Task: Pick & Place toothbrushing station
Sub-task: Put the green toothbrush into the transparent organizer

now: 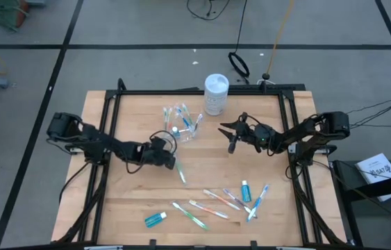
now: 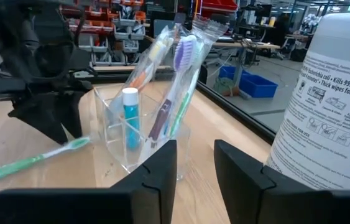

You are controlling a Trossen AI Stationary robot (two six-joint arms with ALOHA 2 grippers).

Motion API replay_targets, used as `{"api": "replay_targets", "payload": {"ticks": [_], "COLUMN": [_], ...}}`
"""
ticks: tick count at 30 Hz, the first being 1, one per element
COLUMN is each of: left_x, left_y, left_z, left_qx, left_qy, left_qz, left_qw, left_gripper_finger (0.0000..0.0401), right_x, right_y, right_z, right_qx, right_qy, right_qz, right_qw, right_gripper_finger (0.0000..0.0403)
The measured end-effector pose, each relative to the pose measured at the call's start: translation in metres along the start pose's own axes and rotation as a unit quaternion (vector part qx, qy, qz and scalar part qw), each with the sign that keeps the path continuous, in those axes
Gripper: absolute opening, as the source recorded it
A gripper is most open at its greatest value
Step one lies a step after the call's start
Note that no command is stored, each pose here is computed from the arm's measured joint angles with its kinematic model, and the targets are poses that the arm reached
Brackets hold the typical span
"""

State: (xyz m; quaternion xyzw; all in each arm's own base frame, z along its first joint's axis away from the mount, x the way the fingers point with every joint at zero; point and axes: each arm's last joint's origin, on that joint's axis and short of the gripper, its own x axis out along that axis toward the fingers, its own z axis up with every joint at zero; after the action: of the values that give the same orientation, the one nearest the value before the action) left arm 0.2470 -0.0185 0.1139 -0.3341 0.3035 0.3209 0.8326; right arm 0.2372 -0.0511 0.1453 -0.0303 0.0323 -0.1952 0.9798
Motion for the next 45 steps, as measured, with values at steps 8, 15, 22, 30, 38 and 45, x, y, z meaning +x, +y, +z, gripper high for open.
{"api": "replay_targets", "payload": {"ticks": [8, 15, 22, 30, 38, 45], "left_x": [0.003, 0.005, 0.017, 0.034, 0.015, -0.028], "left_y": [-0.005, -0.001, -0.003, 0.006, -0.005, -0.021], "left_z": [0.013, 0.004, 0.002, 0.001, 0.009, 0.031], "left_qx": [0.01, -0.026, 0.057, 0.107, 0.13, 0.192], "left_qy": [0.003, 0.059, 0.033, 0.06, 0.059, -0.08], "left_qz": [-0.058, -0.049, -0.059, -0.058, -0.123, -0.134], "left_qw": [0.998, 0.997, 0.996, 0.991, 0.982, 0.969], "left_gripper_finger": [0.0163, 0.0163, 0.0161, 0.0081, 0.0008, 0.0003], "right_x": [0.0, 0.0, 0.0, 0.0, 0.0, 0.0], "right_y": [0.0, 0.0, 0.0, 0.0, 0.0, 0.0], "right_z": [0.0, 0.0, 0.001, 0.001, 0.001, 0.001], "right_qx": [-0.001, -0.001, -0.001, 0.0, 0.0, 0.0], "right_qy": [-0.001, -0.002, -0.004, -0.005, -0.006, -0.006], "right_qz": [0.0, 0.0, 0.0, 0.0, -0.001, -0.001], "right_qw": [1.0, 1.0, 1.0, 1.0, 1.0, 1.0], "right_gripper_finger": [0.0091, 0.0091, 0.0091, 0.009, 0.0091, 0.0091]}}
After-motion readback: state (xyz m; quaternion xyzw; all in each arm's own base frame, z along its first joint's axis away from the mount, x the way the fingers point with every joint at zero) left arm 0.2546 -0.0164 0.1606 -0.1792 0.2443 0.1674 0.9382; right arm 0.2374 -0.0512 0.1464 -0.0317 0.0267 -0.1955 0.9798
